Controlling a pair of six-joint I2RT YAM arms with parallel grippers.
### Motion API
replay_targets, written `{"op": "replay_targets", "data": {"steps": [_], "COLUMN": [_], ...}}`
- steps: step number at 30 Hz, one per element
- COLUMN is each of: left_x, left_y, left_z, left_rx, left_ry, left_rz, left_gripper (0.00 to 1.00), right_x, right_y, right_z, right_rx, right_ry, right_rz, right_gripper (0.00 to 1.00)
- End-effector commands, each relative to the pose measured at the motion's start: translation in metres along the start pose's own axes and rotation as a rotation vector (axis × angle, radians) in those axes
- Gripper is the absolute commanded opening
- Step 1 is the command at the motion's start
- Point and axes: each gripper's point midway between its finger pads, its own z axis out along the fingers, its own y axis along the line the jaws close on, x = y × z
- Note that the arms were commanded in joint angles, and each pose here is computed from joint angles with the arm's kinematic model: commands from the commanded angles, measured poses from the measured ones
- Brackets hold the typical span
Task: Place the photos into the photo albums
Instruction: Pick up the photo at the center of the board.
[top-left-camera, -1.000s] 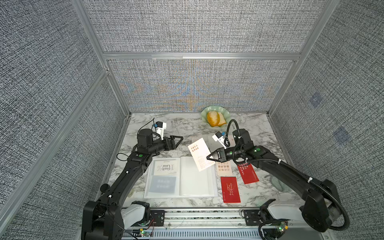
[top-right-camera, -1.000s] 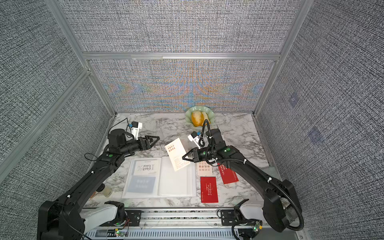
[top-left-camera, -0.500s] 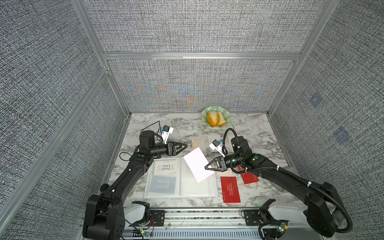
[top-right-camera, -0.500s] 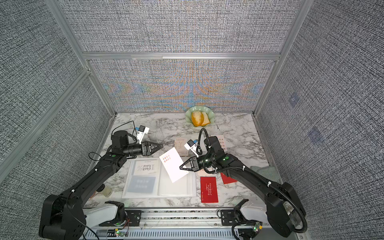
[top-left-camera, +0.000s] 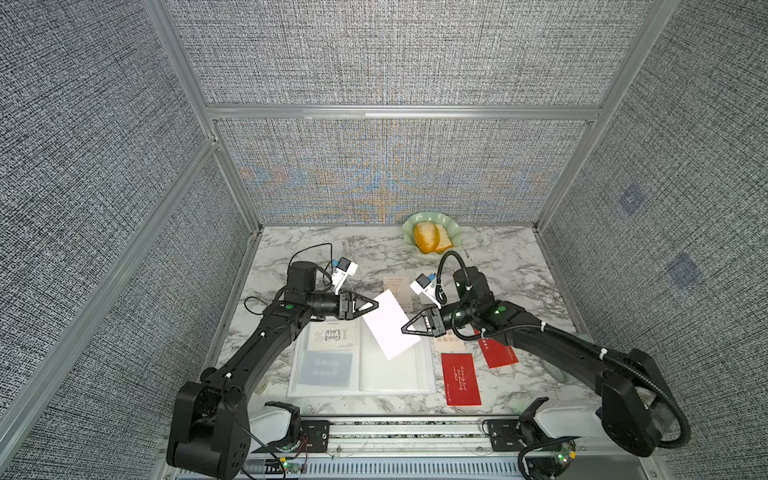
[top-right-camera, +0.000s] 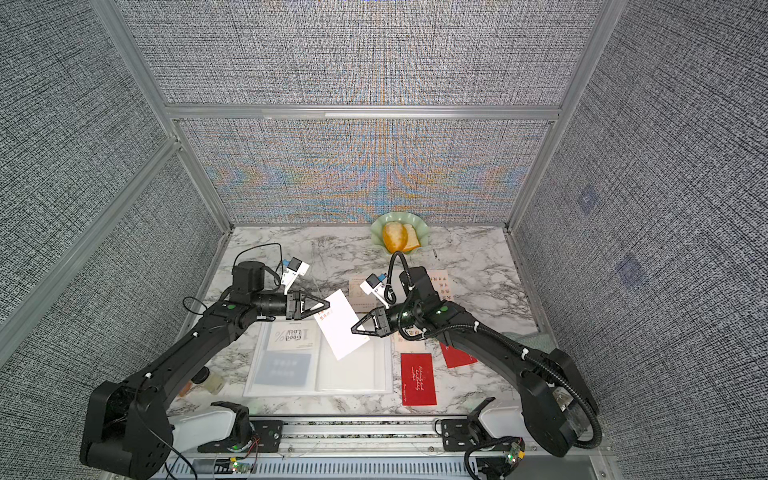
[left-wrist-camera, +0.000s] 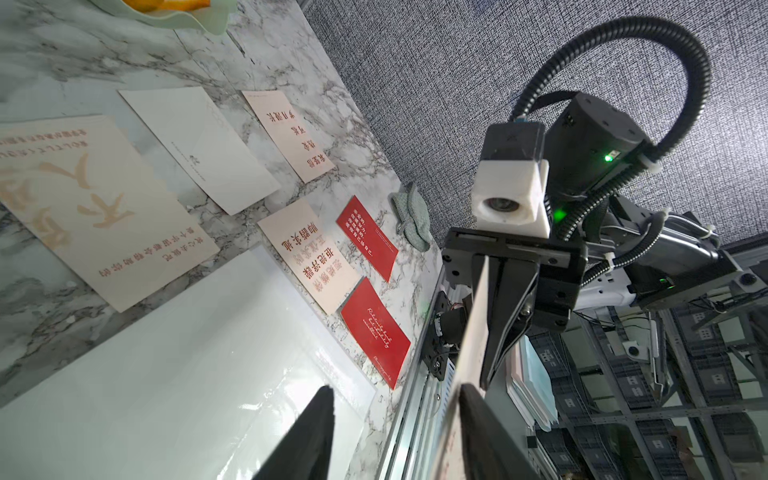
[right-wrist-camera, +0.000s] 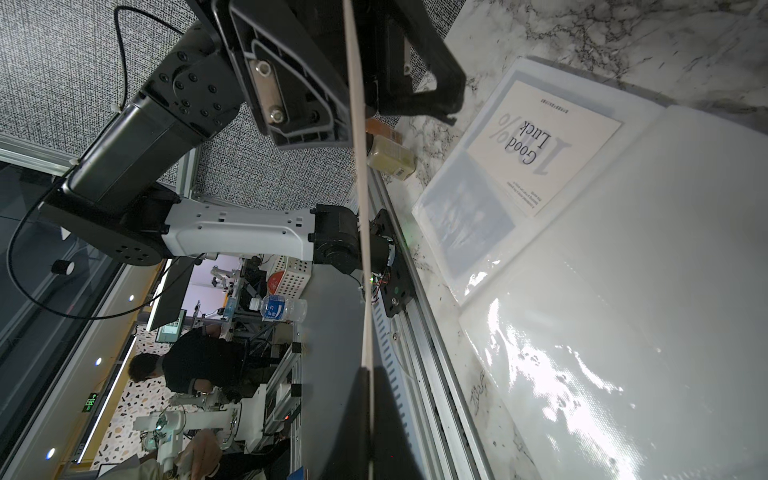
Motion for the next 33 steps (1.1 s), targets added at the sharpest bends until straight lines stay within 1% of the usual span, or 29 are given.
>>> {"op": "replay_targets", "data": {"steps": [1, 3, 6, 10, 11, 16, 18, 20, 22, 23, 25, 26, 31, 33], "left_x": [0.001, 0.001, 0.0, -0.001, -0.002, -0.003, -0.007, -0.012, -0.02, -0.024, -0.031, -0.035, -0.052, -0.059], "left_y": [-0.007, -0.004, -0.003, -0.004, -0.005, -0.004, -0.002, 0.0, 0.002, 0.002, 0.003, 0.004, 0.007, 0.01], "left_z": [0.001, 0.002, 0.002, 0.002, 0.002, 0.002, 0.0, -0.001, -0.003, -0.005, -0.007, -0.009, -0.016, -0.021], "left_rx": [0.035, 0.027, 0.024, 0.027, 0.028, 0.018, -0.009, -0.036, -0.058, -0.069, -0.082, -0.094, -0.116, -0.126], "left_ry": [0.013, 0.014, 0.012, 0.008, 0.006, -0.003, -0.021, -0.047, -0.078, -0.099, -0.134, -0.158, -0.274, -0.343], "left_rz": [0.029, 0.023, 0.02, 0.024, 0.024, 0.019, 0.018, 0.018, 0.013, 0.012, 0.004, 0.003, -0.033, -0.056], "left_gripper": [0.38, 0.32, 0.21, 0.02, 0.0, 0.0, 0.0, 0.0, 0.0, 0.0, 0.0, 0.0, 0.0, 0.0], "right_x": [-0.003, -0.005, -0.006, -0.007, -0.007, -0.009, -0.012, -0.018, -0.02, -0.021, -0.022, -0.021, -0.024, -0.026], "right_y": [0.003, 0.004, 0.003, -0.003, -0.004, -0.013, -0.016, -0.014, -0.015, -0.015, -0.017, -0.018, -0.037, -0.045], "right_z": [0.001, 0.002, 0.003, 0.005, 0.006, 0.005, 0.001, -0.006, -0.013, -0.017, -0.022, -0.025, -0.036, -0.038], "right_rx": [-0.02, -0.025, -0.024, -0.016, -0.016, -0.005, 0.002, 0.009, 0.025, 0.031, 0.049, 0.059, 0.164, 0.193], "right_ry": [0.006, 0.01, 0.016, 0.023, 0.026, 0.024, 0.012, -0.014, -0.041, -0.055, -0.078, -0.089, -0.167, -0.211], "right_rz": [-0.032, -0.034, -0.039, -0.03, -0.026, -0.003, 0.007, 0.0, -0.001, -0.002, 0.004, 0.007, 0.062, 0.093], "right_gripper": [0.0, 0.0, 0.0, 0.0, 0.0, 0.0, 0.15, 0.34, 0.49, 0.54, 0.59, 0.6, 0.61, 0.61]}}
